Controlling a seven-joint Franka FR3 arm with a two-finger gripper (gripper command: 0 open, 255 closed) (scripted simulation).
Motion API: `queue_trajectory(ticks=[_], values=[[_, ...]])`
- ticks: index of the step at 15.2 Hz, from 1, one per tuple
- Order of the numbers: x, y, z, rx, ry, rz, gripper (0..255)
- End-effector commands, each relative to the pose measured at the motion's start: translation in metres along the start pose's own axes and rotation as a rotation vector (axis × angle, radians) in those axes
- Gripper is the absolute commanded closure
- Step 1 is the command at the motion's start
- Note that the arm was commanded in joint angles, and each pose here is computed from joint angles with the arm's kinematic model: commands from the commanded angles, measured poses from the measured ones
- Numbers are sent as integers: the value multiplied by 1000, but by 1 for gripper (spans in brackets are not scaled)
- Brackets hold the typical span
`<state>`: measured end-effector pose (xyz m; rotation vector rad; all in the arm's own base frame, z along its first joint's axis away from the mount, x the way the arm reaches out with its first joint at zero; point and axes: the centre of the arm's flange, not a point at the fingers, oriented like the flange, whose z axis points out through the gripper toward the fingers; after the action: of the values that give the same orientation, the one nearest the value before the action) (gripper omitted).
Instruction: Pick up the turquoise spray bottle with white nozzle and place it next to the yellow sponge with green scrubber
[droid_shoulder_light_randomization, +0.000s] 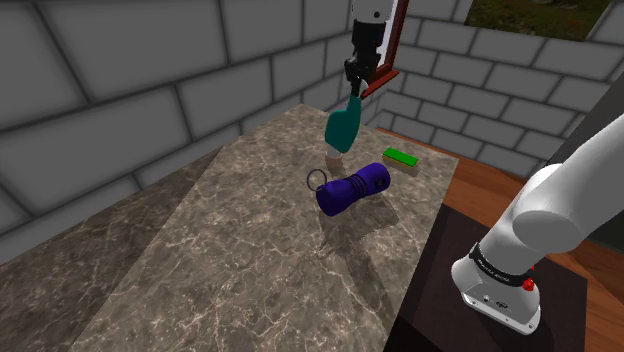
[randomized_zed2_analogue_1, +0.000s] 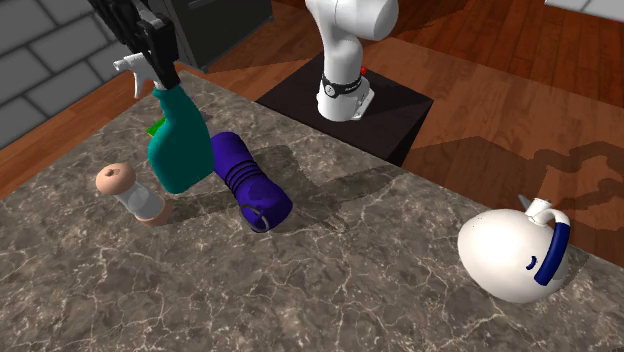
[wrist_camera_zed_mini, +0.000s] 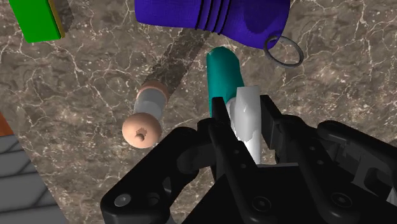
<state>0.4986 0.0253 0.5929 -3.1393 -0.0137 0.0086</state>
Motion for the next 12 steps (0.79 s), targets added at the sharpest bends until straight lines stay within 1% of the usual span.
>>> queue_trajectory(ticks=[1, 12], values=[[-9, 24, -8, 0, 0, -2, 255], [-55, 155, -50, 0, 0, -2, 255]])
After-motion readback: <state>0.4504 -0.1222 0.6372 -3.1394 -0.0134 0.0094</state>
